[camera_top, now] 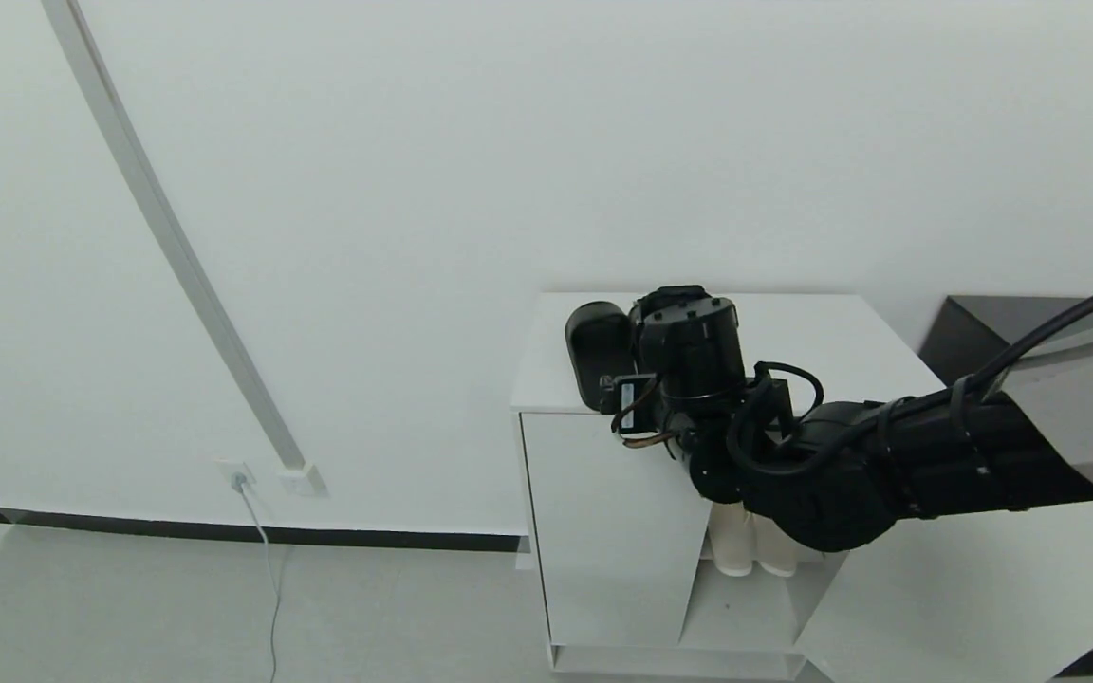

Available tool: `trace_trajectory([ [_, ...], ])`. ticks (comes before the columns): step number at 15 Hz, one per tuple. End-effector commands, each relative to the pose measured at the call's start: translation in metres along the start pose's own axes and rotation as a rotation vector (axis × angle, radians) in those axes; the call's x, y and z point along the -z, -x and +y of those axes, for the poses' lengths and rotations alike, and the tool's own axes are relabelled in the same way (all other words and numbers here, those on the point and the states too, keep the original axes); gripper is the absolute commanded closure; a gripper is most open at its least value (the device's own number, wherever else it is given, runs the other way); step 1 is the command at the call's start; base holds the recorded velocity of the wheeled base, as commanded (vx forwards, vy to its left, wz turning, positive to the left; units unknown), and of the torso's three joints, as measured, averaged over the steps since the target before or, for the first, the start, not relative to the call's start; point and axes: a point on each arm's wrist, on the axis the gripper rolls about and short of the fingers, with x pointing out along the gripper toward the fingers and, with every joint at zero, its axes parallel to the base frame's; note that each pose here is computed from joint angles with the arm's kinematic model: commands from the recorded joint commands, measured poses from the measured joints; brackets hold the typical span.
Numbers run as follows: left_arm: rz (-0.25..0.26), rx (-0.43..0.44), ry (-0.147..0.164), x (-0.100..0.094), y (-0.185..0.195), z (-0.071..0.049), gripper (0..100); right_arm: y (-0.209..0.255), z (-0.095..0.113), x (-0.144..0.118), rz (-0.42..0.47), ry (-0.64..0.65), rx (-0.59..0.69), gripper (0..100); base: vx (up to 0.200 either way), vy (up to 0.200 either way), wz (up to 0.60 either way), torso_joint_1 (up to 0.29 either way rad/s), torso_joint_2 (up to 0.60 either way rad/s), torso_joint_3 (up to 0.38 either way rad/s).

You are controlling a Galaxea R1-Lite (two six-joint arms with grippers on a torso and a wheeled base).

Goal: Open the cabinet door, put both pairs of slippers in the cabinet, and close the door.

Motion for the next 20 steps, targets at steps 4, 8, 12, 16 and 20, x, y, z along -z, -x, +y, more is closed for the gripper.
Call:
trace_trajectory([
  [4, 0.001, -0.001, 0.000, 0.000, 0.000, 0.000, 100, -0.017, 0.007, 0.030, 0.054, 0.003, 0.012, 0, 0.200, 0.000, 0.00, 0.010, 0.00, 0.001],
  [8, 0.000, -0.001, 0.002, 0.000, 0.000, 0.000, 100, -0.034, 0.013, 0.049, 0.028, -0.002, 0.014, 0, 0.050, 0.000, 0.00, 0.003, 0.00, -0.001],
  [12, 0.000, -0.001, 0.005, 0.000, 0.000, 0.000, 100, -0.063, 0.012, 0.056, -0.012, 0.009, 0.039, 0, 0.000, 0.000, 0.00, 0.000, 0.00, 0.000],
  [16, 0.000, -0.016, 0.017, 0.000, 0.000, 0.000, 100, -0.088, 0.011, 0.058, -0.036, 0.027, 0.066, 0, 0.000, 0.000, 0.00, 0.000, 0.00, 0.000],
  [20, 0.000, -0.016, 0.018, 0.000, 0.000, 0.000, 100, -0.110, 0.008, 0.050, -0.081, 0.010, 0.089, 0, 0.000, 0.000, 0.00, 0.000, 0.00, 0.000],
])
